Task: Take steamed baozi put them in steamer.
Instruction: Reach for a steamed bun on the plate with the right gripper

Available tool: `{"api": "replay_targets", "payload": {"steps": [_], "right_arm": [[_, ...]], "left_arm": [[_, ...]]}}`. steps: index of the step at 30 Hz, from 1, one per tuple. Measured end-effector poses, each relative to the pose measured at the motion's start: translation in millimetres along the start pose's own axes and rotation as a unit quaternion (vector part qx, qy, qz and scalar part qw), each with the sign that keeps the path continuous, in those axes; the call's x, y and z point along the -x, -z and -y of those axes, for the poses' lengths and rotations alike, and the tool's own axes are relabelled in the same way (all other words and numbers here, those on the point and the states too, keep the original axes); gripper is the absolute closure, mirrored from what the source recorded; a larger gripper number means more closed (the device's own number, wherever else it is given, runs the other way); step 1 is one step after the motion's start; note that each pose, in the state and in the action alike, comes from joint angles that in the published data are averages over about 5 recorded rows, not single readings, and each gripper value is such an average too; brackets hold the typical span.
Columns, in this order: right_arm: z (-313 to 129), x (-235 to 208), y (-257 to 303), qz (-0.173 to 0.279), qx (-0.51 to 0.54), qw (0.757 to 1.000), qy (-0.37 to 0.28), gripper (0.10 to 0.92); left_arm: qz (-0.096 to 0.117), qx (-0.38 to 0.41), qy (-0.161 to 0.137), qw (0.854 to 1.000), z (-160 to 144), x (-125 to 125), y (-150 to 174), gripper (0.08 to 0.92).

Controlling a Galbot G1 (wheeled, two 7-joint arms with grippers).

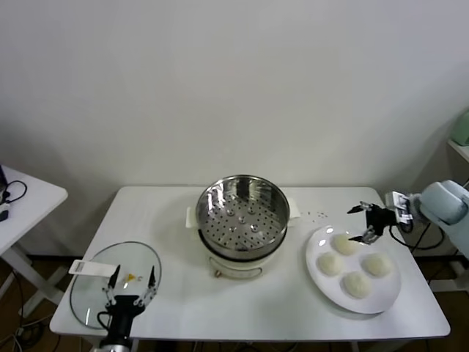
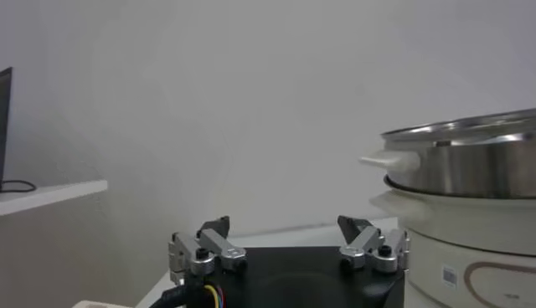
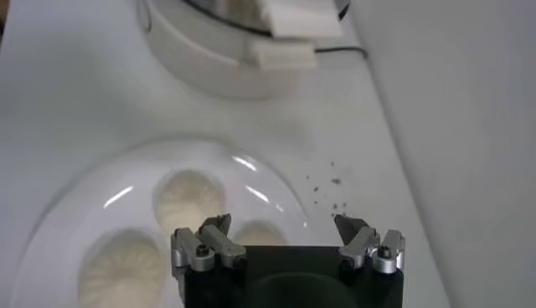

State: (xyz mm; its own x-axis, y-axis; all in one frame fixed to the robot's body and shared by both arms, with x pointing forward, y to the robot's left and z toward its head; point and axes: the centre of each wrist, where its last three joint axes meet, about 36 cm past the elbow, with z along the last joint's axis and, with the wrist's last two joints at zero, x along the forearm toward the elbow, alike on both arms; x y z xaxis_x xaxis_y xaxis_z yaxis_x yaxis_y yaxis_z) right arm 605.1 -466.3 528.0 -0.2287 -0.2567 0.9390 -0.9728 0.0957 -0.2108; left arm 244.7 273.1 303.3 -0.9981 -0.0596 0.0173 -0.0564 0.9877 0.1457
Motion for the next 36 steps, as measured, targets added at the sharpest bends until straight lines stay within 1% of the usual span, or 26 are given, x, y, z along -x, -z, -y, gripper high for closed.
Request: {"api": "replay_targets", "payload": {"steps": [6, 12, 21, 36], "right_arm": [[17.6, 10.1, 0.8, -0.055, -0.011, 0.998, 0.031, 0.2], [26.2, 26.0, 4.3, -0.079, -0.017, 0.996, 0.044, 0.2], [29.3, 58.2, 11.7, -0.092, -0.029, 0.994, 0.051, 0.2], [32.9, 92.7, 24.5, -0.091, -0.036, 0.994, 0.054, 0.2]], "left_arm": [[-0.001, -0.001, 0.002, 1.0, -0.5, 3.1, 0.9, 0.177], [-0.002, 0.0, 0.006, 1.0, -2.8, 4.7, 0.6, 0.177], [-0.003, 0.002, 0.01, 1.0, -5.9, 5.1, 1.3, 0.177], [-0.006, 0.002, 0.012, 1.0, -6.9, 5.0, -0.1, 0.177]]}}
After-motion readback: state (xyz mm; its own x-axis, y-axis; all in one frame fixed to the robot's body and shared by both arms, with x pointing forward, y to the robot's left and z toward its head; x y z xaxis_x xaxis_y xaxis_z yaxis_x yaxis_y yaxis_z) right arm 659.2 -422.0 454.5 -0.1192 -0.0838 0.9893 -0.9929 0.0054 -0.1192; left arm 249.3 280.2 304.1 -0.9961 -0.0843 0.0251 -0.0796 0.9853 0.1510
